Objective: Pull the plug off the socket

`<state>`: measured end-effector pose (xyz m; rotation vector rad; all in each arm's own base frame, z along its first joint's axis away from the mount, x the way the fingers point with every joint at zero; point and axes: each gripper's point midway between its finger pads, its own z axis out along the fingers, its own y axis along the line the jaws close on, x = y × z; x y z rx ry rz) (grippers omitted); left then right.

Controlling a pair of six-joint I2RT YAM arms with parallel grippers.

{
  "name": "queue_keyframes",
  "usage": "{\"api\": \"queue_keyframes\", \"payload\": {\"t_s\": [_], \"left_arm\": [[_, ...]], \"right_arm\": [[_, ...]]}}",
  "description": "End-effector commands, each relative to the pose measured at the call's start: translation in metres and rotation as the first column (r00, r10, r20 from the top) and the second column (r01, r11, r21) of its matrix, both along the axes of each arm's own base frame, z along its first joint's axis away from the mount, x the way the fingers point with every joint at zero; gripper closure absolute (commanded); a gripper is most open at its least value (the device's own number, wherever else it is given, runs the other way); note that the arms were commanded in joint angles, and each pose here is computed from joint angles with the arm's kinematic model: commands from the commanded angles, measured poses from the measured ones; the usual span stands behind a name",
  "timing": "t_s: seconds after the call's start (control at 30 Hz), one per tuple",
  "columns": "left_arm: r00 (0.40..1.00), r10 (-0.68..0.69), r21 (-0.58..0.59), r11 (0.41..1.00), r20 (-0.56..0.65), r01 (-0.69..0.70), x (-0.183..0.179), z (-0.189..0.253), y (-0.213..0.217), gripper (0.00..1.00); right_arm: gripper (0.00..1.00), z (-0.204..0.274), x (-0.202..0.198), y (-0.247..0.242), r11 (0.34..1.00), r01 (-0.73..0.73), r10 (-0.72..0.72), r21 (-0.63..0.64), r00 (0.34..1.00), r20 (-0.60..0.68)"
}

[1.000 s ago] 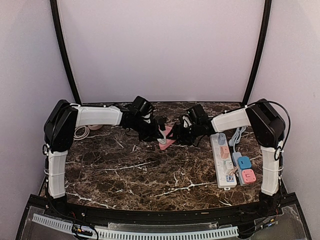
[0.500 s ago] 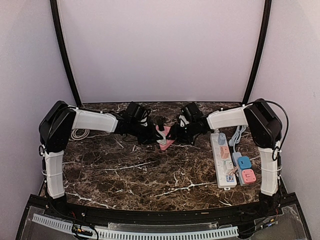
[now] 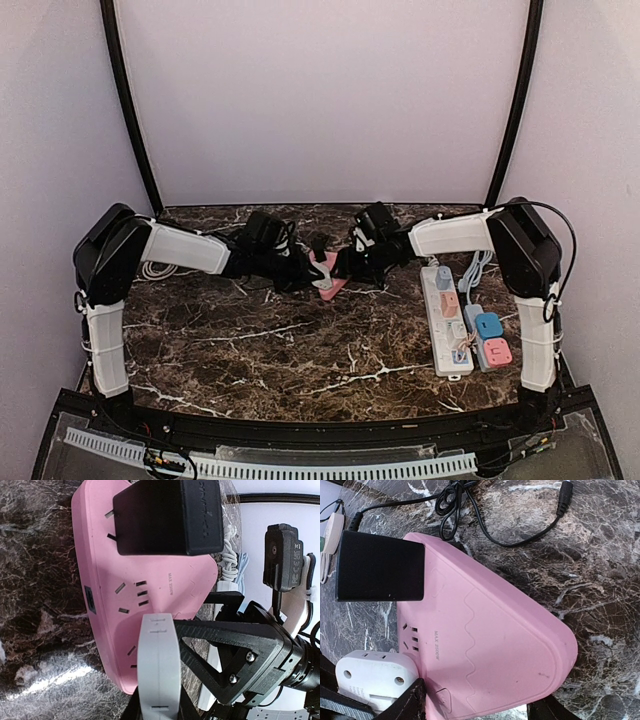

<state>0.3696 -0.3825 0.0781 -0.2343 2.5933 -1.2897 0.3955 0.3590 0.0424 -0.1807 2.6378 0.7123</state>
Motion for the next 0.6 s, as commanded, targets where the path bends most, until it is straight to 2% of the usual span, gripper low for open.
{"api": "queue_keyframes", "payload": {"t_s": [0.0,0.57], "left_arm": [[0.993,-0.071,-0.184,0.979,0.098,0.088,-0.0072,0.069,-0.0137,1.0],[0.994,-0.085,-0.246,0.964,0.064,0.099,-0.0103,0.0676,-0.0071,1.0]], "right_arm": [[0.36,-0.0522,-0.0161,-0.0257,0.984,-0.009,-0.003,-0.176,0.998,-0.068],[0.36,-0.0573,-0.0186,-0.0275,0.983,-0.012,-0.001,-0.184,0.998,-0.069]]}}
